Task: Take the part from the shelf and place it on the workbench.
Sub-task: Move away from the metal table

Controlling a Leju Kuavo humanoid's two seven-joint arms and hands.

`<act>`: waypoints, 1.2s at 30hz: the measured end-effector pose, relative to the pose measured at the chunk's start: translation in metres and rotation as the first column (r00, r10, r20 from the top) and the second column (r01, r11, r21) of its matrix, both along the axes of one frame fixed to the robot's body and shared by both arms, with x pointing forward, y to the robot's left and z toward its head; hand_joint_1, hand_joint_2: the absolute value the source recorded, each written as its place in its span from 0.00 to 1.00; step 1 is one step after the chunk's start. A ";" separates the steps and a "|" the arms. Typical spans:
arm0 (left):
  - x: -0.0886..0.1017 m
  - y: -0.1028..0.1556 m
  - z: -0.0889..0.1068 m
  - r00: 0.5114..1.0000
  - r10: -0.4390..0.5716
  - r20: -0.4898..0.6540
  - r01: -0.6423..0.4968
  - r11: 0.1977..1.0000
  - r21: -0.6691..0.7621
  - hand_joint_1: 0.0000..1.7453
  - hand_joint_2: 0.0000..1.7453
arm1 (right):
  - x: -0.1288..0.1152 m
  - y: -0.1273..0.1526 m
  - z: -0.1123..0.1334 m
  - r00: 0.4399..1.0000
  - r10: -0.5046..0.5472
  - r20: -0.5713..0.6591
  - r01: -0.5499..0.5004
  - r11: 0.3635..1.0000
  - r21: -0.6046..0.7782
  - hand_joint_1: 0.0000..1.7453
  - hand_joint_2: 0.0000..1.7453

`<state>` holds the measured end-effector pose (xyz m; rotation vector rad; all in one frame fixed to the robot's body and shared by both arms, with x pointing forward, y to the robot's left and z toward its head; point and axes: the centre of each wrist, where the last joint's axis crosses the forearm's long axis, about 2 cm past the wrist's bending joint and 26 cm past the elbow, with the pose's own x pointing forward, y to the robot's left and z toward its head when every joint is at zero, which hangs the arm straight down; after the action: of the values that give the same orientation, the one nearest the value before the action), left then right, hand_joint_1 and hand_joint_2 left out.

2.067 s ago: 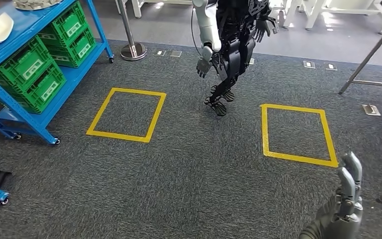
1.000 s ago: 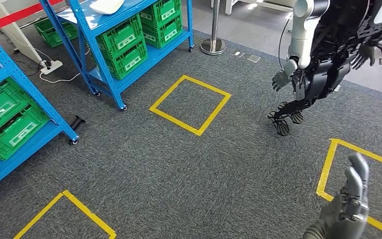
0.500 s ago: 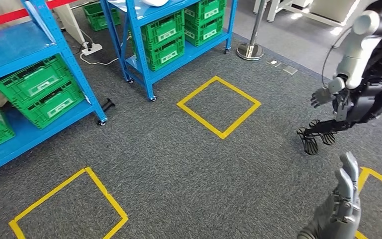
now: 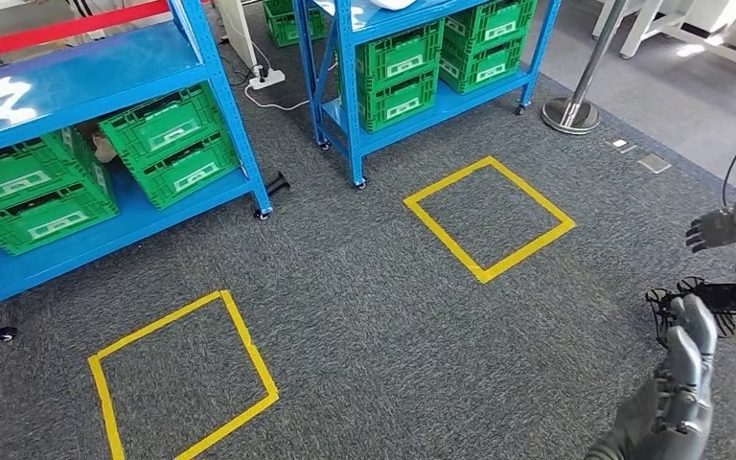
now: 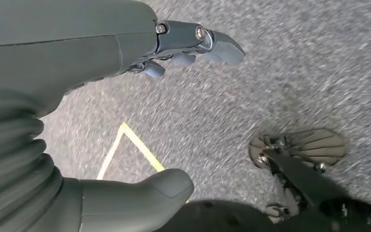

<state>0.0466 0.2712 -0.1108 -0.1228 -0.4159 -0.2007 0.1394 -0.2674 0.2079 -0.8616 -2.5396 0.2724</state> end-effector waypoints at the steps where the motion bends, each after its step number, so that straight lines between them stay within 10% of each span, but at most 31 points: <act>1: 0.001 0.000 0.000 1.000 0.000 0.000 0.000 1.000 0.001 0.00 1.00 | 0.000 -0.001 0.000 1.000 0.003 0.001 -0.003 1.000 0.003 0.00 0.00; 11: 0.007 0.001 0.001 1.000 -0.010 0.004 0.010 1.000 0.005 0.00 1.00 | 0.022 0.002 -0.016 0.983 0.131 -0.132 -0.143 0.986 -0.087 0.00 0.00; 19: 0.014 -0.006 0.002 0.999 -0.052 0.016 0.052 0.999 -0.004 0.00 1.00 | 0.072 0.043 -0.087 0.788 0.370 -0.492 -0.411 0.911 0.028 0.00 0.00; 27: 0.014 -0.014 0.003 0.996 -0.076 0.043 0.077 0.997 -0.027 0.00 1.00 | 0.075 0.080 -0.206 0.464 0.222 -0.858 -0.386 0.922 0.030 0.00 0.00; 36: 0.007 -0.014 0.002 0.997 -0.073 0.014 0.074 0.997 -0.036 0.00 1.00 | 0.019 0.051 -0.282 -0.148 -0.036 -0.988 -0.252 0.968 0.003 0.00 0.00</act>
<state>0.0540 0.2567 -0.1091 -0.1728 -0.4282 -0.2664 0.1583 -0.2162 -0.0737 -0.1528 -0.9520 0.8693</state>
